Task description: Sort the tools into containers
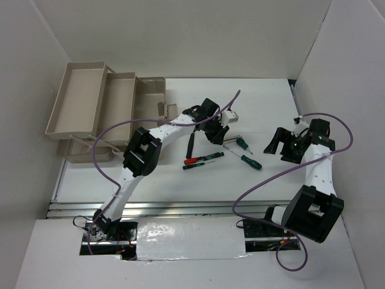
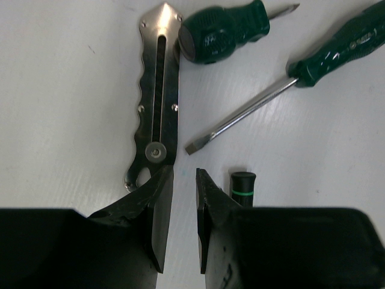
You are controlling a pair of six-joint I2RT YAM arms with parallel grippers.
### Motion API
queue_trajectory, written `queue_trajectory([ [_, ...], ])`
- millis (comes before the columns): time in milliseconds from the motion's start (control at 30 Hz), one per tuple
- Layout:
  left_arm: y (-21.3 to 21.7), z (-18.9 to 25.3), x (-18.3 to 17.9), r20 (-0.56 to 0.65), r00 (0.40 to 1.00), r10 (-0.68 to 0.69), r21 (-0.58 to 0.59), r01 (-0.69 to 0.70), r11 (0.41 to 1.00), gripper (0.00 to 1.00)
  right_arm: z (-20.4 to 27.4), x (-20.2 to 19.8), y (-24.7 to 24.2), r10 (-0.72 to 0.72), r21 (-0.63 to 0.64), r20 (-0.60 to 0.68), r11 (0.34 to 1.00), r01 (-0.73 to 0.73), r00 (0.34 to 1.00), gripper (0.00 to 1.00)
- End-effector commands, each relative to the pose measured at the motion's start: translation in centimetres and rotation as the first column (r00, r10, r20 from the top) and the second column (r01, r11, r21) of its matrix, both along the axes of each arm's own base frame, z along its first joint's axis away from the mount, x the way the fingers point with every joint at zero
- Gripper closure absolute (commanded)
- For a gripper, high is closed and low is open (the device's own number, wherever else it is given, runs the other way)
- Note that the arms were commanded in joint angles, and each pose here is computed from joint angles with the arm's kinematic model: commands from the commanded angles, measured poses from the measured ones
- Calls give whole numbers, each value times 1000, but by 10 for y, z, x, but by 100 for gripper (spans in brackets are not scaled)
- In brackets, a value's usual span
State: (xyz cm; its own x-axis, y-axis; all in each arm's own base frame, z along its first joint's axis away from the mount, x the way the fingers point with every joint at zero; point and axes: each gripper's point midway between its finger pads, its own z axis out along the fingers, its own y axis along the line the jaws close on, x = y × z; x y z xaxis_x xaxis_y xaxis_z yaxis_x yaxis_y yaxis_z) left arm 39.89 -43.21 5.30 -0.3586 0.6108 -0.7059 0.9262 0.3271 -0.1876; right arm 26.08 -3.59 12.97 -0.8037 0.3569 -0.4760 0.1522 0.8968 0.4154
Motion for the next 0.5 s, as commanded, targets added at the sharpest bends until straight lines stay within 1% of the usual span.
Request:
queue_trajectory([
  [0,-19,17,12,47,999,2,-66,1,998,65,17,12,-3,4,-2,51,1000,-4,999,3],
  [133,-22,12,11,47,999,-5,-64,8,998,66,15,12,-3,7,1,47,1000,-7,999,3],
  [267,-26,7,12,48,999,-5,-59,8,998,69,14,13,-2,11,2,45,1000,-11,999,3],
  [467,-27,0,10,47,999,-6,-46,8,999,71,14,13,-2,14,6,41,1000,-14,999,3],
])
